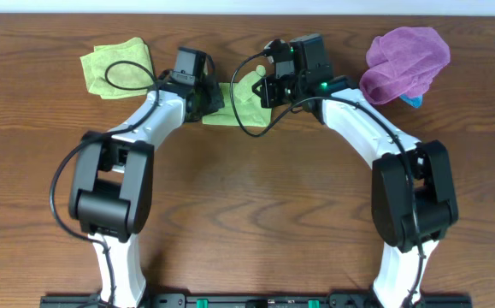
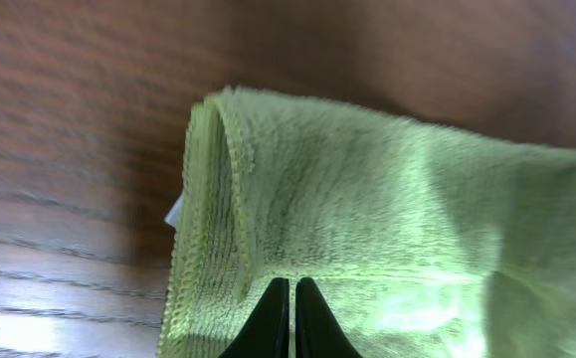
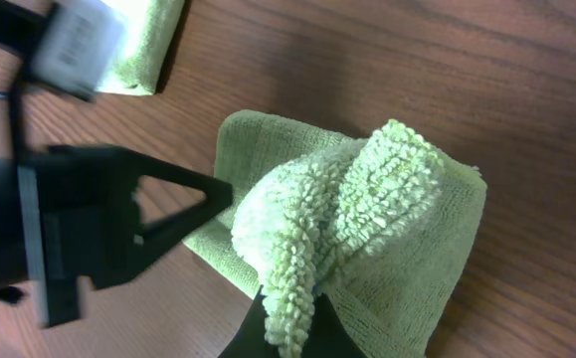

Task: Fold the cloth

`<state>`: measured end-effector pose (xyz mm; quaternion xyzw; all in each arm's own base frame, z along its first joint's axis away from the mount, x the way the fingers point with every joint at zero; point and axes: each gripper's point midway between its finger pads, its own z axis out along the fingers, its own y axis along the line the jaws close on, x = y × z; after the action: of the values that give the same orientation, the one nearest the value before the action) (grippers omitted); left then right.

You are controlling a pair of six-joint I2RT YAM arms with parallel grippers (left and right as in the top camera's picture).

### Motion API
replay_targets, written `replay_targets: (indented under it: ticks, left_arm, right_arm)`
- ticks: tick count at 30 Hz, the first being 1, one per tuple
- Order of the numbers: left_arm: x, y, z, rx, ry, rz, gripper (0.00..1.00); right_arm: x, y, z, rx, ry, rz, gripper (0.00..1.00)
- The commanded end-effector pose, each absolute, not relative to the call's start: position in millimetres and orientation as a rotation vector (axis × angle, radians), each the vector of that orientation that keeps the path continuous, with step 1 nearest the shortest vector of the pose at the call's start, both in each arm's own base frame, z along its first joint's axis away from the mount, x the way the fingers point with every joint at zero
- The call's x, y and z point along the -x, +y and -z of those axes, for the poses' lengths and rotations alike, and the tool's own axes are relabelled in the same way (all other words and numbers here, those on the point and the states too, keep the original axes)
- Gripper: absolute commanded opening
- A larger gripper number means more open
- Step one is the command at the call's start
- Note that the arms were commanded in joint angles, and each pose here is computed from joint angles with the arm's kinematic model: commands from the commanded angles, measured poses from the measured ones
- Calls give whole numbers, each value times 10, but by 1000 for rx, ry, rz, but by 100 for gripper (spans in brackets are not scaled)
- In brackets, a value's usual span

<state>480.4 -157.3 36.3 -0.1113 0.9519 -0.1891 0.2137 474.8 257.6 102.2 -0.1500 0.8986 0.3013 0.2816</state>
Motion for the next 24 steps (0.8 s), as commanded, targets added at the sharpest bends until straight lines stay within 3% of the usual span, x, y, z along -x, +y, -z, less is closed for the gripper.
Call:
replay_targets:
  ticks: [1,7,24]
  left_arm:
    - [-4958,-1474,-821,253,2536,513,6]
    - [-4997,-1292,-1017,253,2494,479,6]
    - [-4980,-1011,-986,312,2516,432,6]
  right_arm:
    - [-4753,2640,-1075,394,2394,-795,1]
    - [-4748,2721,-983,377,2407,-794,1]
    - [-4754,2988,-721,366,2442,-786,1]
